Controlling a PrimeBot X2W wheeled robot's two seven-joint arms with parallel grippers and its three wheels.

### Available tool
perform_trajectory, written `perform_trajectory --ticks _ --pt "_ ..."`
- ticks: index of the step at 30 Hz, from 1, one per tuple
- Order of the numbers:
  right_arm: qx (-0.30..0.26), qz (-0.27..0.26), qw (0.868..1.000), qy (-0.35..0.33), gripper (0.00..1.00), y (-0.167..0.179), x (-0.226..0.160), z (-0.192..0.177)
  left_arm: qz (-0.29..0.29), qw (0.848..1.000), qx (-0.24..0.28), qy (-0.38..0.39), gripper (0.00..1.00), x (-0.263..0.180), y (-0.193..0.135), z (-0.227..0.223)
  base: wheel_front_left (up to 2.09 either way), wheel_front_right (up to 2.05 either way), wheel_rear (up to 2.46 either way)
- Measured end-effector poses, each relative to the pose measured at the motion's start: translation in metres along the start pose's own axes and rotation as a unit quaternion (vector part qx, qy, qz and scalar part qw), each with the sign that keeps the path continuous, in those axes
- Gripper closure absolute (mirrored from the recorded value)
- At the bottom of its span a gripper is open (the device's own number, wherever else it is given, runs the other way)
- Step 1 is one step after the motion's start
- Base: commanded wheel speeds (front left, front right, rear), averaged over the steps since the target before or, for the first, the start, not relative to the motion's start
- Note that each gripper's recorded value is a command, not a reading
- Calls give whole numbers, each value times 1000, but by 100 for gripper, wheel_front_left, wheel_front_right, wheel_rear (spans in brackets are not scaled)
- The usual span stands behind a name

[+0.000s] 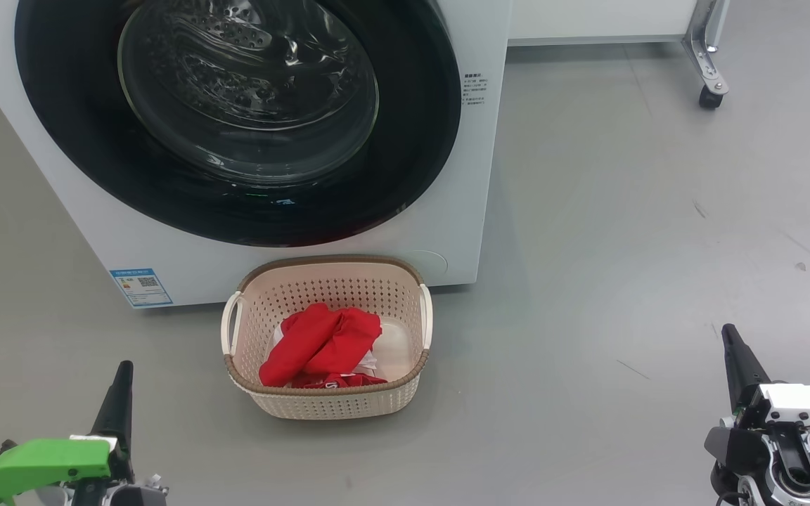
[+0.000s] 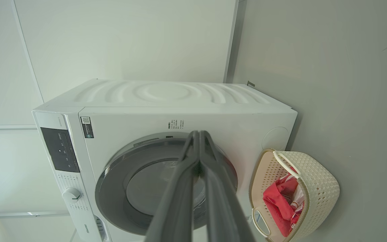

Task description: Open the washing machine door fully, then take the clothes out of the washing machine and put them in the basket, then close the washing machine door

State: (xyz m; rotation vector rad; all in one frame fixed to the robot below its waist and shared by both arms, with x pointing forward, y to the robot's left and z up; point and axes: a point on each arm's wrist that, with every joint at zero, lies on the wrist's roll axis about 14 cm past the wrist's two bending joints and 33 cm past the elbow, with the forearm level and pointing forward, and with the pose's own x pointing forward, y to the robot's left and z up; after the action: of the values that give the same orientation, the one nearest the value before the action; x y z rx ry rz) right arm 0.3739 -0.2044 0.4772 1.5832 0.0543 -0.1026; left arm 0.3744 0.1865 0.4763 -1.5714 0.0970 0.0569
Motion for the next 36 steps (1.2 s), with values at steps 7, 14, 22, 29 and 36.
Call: perform_trajectory --ticks 7,14,22,29,36 --pt "0 0 1000 0 100 0 0 0 0 1000 0 0 100 0 0 0 0 0 0" --pt "0 -1 1000 -1 100 -1 0 1 0 1000 0 0 100 0 0 0 0 0 0" --pt "0 -1 1000 0 100 -1 0 1 0 1000 0 -1 100 0 0 0 0 0 0" --pt "0 -1 1000 0 100 -1 0 1 0 1000 0 -1 100 0 0 0 0 0 0" --pt "1 -1 1000 0 100 -1 0 1 0 1000 0 -1 100 0 0 1 0 0 0"
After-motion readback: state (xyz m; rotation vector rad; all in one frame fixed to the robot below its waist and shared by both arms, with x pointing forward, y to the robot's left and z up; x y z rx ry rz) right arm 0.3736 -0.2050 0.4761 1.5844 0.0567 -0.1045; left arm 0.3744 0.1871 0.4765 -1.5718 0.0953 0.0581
